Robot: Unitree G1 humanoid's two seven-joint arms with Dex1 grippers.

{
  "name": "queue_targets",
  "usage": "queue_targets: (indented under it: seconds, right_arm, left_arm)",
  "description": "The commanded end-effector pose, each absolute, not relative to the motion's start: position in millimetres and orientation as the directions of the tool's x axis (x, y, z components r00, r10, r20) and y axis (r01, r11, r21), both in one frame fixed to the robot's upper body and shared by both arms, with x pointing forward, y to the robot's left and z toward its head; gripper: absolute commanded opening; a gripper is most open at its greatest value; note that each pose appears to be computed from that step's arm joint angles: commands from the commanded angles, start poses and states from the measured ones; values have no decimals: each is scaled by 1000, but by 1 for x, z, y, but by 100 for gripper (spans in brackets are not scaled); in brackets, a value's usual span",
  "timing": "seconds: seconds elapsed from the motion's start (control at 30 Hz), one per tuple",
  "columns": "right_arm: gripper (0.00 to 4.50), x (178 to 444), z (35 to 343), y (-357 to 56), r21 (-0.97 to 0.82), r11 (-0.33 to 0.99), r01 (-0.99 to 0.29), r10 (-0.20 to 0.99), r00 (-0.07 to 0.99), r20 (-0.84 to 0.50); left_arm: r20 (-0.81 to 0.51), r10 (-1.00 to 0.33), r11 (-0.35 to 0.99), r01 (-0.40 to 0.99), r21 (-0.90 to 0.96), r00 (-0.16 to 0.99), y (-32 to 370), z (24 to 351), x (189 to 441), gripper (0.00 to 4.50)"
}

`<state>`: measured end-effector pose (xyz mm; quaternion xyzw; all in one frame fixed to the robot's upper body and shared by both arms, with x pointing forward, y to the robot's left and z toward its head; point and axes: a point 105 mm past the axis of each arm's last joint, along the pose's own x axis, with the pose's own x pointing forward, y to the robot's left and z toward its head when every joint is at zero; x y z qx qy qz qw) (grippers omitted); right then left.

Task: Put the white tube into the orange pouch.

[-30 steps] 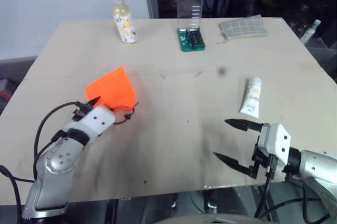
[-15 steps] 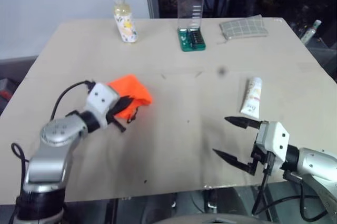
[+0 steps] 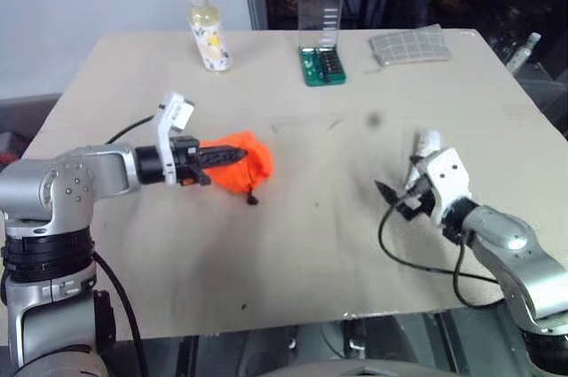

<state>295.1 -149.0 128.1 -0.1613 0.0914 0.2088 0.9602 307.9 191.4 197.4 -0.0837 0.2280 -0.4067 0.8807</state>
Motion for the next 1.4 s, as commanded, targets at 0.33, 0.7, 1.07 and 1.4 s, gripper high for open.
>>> queue_targets:
  seconds: [0.33,0.7,1.07,1.4]
  right_arm:
    - [424,347,94,-189,-20,998,63,-66,907,-417]
    - [167,316,132,-151,-141,907,-398,354,898,-262]
    - [167,259,171,-52,-103,514,-852,836,524,-161]
    - [351,284,139,-87,-75,700,-711,664,686,-297]
  left_arm:
    - [-292,-763,645,710,-283,577,167,208,310,1]
    - [-285,-752,658,701,-275,595,165,209,311,0]
    - [-329,-762,636,739,-222,557,159,204,317,0]
    - [-353,-755,635,751,-182,553,161,198,314,0]
